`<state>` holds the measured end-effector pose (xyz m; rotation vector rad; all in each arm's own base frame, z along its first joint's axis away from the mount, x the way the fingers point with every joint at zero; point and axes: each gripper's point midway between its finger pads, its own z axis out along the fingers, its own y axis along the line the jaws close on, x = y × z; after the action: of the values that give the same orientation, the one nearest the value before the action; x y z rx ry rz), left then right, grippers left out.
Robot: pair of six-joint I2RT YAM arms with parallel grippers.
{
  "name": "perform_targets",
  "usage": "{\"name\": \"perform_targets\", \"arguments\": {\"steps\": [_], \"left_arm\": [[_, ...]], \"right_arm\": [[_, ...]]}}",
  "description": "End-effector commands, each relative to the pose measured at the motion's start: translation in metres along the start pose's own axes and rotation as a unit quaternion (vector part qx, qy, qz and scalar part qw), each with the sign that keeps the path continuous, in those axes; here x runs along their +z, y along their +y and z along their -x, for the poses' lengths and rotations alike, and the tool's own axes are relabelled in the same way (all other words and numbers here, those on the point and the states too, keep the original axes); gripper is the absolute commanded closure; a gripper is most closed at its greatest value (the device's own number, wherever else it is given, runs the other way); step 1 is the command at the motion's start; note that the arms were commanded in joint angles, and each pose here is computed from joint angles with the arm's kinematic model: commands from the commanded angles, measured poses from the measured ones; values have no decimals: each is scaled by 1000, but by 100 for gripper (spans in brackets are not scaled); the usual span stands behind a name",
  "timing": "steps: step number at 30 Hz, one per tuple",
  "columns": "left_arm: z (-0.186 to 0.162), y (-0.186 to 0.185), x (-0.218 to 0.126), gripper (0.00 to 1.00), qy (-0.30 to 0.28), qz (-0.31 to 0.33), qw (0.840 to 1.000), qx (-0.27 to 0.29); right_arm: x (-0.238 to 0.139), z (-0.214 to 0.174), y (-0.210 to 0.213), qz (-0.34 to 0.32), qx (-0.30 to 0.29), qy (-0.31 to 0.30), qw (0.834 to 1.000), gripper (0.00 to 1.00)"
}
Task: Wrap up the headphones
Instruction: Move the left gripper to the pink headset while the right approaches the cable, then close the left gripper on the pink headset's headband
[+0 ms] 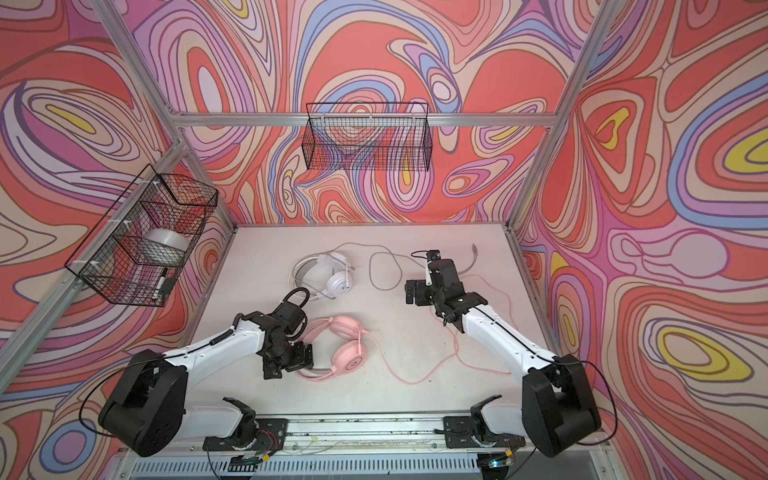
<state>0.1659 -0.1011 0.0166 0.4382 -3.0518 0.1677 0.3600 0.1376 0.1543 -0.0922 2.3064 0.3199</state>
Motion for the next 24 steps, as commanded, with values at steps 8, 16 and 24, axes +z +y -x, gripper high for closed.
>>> {"name": "perform_targets", "arguments": {"steps": [8, 16, 24], "left_arm": [[1, -1, 10, 19, -6, -4, 1000, -10], [13, -3, 8, 23, -24, 5, 1000, -9], [34, -7, -7, 19, -86, 1, 996, 3]], "right_arm": [[-7, 1, -6, -17, 9, -14, 1000, 2], [-7, 2, -7, -20, 16, -18, 1000, 2], [-6, 0, -7, -18, 21, -21, 999, 2]]}}
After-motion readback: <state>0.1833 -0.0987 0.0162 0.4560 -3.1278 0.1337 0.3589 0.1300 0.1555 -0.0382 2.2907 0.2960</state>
